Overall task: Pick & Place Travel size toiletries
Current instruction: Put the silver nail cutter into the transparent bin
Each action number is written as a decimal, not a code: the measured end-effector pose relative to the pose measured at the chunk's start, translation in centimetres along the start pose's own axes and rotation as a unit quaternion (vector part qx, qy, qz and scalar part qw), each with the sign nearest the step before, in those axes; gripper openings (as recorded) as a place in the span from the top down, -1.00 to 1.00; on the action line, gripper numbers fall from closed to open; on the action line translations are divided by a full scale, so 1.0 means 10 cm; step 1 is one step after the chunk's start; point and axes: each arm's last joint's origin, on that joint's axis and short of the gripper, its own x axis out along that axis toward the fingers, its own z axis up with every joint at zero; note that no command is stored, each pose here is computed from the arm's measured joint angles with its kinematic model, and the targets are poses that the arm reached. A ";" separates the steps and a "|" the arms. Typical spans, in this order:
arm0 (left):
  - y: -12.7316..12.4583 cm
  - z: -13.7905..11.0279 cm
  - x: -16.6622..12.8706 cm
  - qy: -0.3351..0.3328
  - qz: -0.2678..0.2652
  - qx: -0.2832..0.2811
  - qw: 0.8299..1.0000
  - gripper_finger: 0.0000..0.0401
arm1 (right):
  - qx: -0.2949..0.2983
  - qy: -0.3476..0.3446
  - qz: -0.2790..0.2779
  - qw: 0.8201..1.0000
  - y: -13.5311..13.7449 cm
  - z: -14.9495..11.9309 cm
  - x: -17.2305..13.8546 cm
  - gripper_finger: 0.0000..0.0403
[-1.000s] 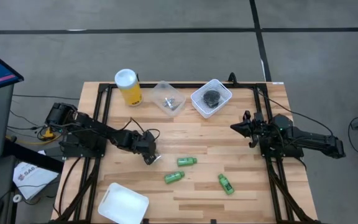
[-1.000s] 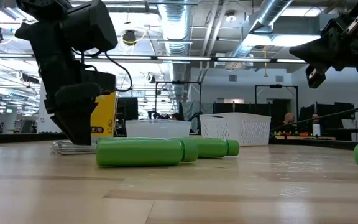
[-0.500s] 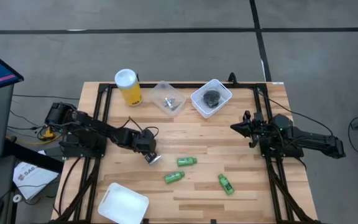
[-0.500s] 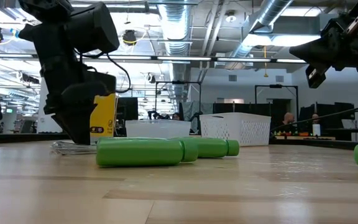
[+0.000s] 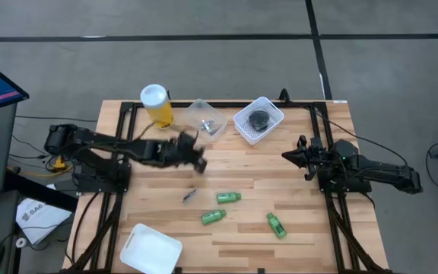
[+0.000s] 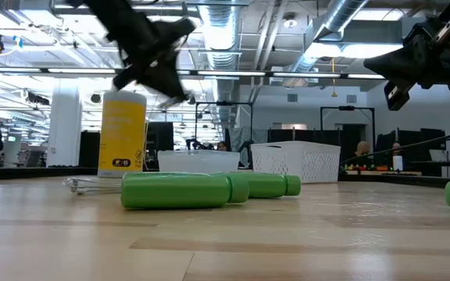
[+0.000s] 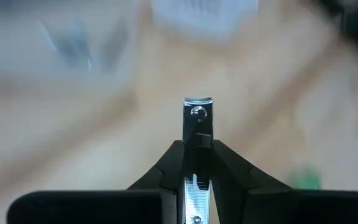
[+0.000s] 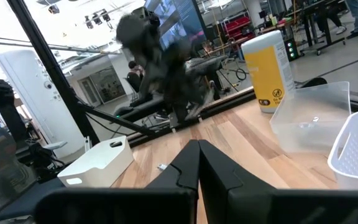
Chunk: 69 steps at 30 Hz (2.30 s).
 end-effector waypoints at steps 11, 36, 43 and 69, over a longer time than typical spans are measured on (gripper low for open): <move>0.30 0.91 0.58 -0.100 0.100 0.017 0.990 0.79 | 0.000 -0.001 0.000 1.000 0.00 0.00 0.00 1.00; 0.71 0.55 1.61 0.013 0.180 -0.020 0.983 0.79 | 0.000 0.000 0.000 1.000 0.00 0.00 0.00 1.00; 0.71 0.54 1.61 0.024 0.168 0.001 0.985 0.28 | 0.000 0.000 0.000 1.000 0.00 0.00 0.00 1.00; -0.61 -0.22 -0.59 0.076 -0.147 0.237 0.957 -0.09 | 0.000 -0.001 0.000 1.000 0.00 0.00 0.00 1.00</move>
